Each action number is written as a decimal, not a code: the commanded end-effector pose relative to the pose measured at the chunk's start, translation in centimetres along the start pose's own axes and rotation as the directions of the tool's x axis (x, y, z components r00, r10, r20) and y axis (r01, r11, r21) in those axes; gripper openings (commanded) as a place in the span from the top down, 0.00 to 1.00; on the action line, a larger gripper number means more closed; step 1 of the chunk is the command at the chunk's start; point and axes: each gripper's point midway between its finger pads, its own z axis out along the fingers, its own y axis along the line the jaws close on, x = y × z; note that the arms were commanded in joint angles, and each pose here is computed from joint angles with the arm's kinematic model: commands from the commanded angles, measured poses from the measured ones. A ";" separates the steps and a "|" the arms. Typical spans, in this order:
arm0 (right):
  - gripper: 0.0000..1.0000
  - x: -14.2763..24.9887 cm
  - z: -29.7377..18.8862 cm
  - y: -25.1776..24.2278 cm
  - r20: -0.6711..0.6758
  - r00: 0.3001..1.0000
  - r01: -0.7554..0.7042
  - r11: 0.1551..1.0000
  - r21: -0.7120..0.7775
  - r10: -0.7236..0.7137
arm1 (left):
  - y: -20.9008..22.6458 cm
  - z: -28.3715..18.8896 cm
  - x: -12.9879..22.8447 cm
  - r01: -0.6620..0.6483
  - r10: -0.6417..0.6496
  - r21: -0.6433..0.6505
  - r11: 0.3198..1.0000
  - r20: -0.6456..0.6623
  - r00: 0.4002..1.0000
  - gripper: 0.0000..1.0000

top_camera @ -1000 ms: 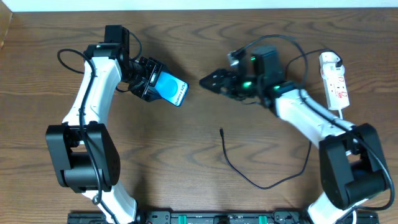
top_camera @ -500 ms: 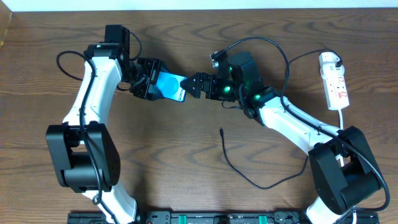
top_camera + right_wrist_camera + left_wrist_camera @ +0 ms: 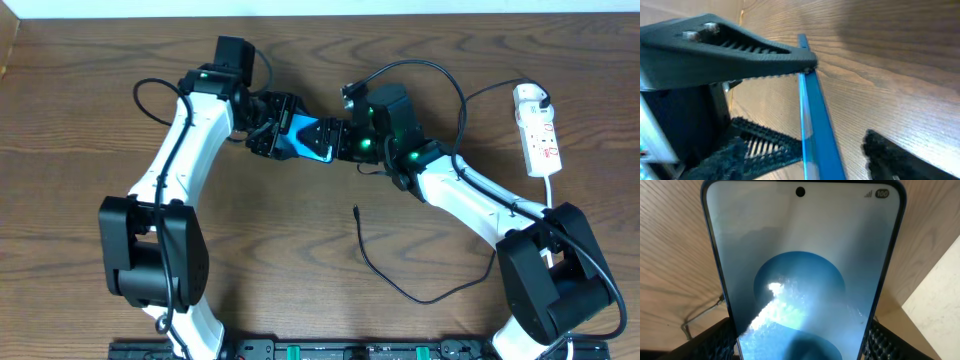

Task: Plug charger to phone and switch on socket
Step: 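Close the right gripper on the phone's top end beside the left gripper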

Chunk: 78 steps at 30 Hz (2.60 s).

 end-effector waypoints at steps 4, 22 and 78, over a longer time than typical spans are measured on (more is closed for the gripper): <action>0.55 -0.4 0.2 -0.5 0.020 1.000 -0.004 0.999 0.037 0.004 | -1.1 -0.8 2.0 -0.017 0.020 0.048 0.999 -0.052 0.998 0.93; 0.99 -0.4 0.2 -0.4 0.020 1.000 -0.005 0.999 0.037 0.004 | -1.1 -0.8 2.0 -0.017 0.020 0.048 0.999 -0.052 0.998 0.60; 0.99 -4.8 -2.8 7.9 -0.252 0.578 -0.812 0.513 -0.280 0.777 | -2.9 -8.6 -1.5 -0.155 0.105 0.192 0.969 0.244 0.964 0.05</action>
